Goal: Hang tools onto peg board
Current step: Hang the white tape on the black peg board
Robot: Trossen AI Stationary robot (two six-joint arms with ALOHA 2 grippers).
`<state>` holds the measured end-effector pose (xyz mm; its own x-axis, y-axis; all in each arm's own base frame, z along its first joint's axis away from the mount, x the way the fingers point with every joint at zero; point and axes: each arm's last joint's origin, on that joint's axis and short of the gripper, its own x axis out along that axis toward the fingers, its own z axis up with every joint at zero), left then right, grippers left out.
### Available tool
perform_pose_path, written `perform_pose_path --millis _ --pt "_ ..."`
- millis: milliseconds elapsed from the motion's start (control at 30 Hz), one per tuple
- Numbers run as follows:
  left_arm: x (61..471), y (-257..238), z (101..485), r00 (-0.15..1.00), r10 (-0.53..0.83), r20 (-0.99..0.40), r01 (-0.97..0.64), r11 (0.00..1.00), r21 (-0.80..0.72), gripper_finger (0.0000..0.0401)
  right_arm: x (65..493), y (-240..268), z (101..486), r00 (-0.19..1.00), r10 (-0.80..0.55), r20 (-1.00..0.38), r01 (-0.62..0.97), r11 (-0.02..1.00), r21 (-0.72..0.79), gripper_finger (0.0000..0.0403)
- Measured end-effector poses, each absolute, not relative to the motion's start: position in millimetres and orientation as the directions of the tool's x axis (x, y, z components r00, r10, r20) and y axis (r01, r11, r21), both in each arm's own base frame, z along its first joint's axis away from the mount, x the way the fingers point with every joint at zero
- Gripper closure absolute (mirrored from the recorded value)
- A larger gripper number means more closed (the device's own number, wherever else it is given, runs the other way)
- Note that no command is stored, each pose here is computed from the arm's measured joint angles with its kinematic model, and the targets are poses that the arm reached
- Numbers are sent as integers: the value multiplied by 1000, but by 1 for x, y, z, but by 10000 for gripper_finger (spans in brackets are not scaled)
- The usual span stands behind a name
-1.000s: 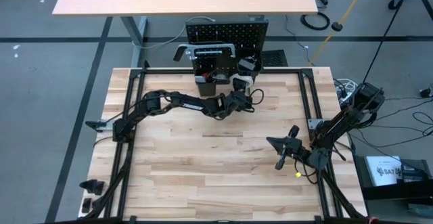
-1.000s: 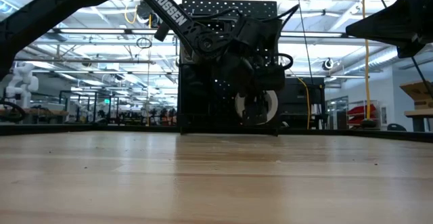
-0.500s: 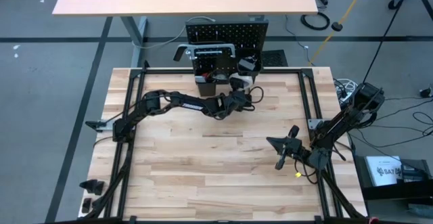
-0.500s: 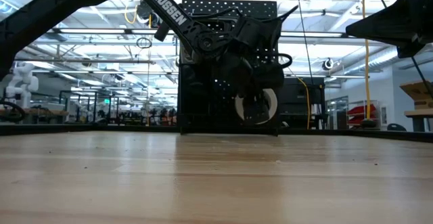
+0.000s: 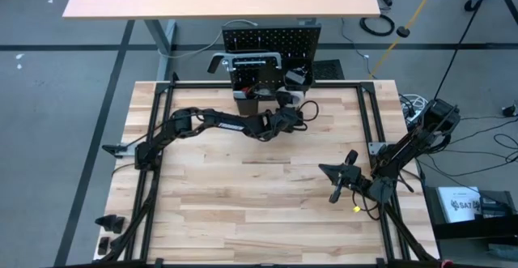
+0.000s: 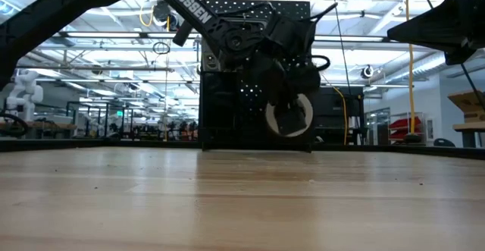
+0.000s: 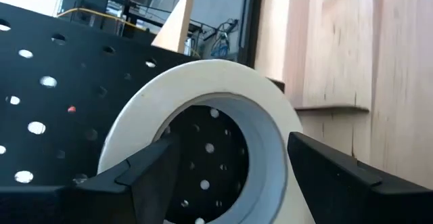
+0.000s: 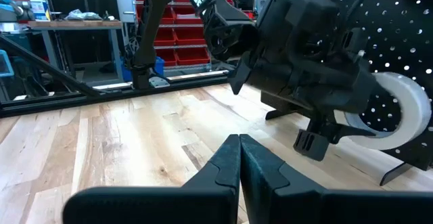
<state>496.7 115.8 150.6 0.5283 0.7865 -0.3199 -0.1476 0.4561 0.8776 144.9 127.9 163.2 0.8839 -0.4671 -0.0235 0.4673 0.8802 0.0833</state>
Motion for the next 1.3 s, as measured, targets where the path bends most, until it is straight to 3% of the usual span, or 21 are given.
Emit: perform_pose_path --millis 233,833,1300 --pt "503 116 164 536 786 -307 -180 462 868 122 145 128 163 884 -467 -23 467 880 84 403" --pt "498 124 158 536 754 -381 -193 548 814 122 145 128 163 894 -448 -26 449 889 91 403" --pt "499 121 158 532 758 -377 -196 543 817 122 145 128 163 894 -448 -26 448 889 91 403"
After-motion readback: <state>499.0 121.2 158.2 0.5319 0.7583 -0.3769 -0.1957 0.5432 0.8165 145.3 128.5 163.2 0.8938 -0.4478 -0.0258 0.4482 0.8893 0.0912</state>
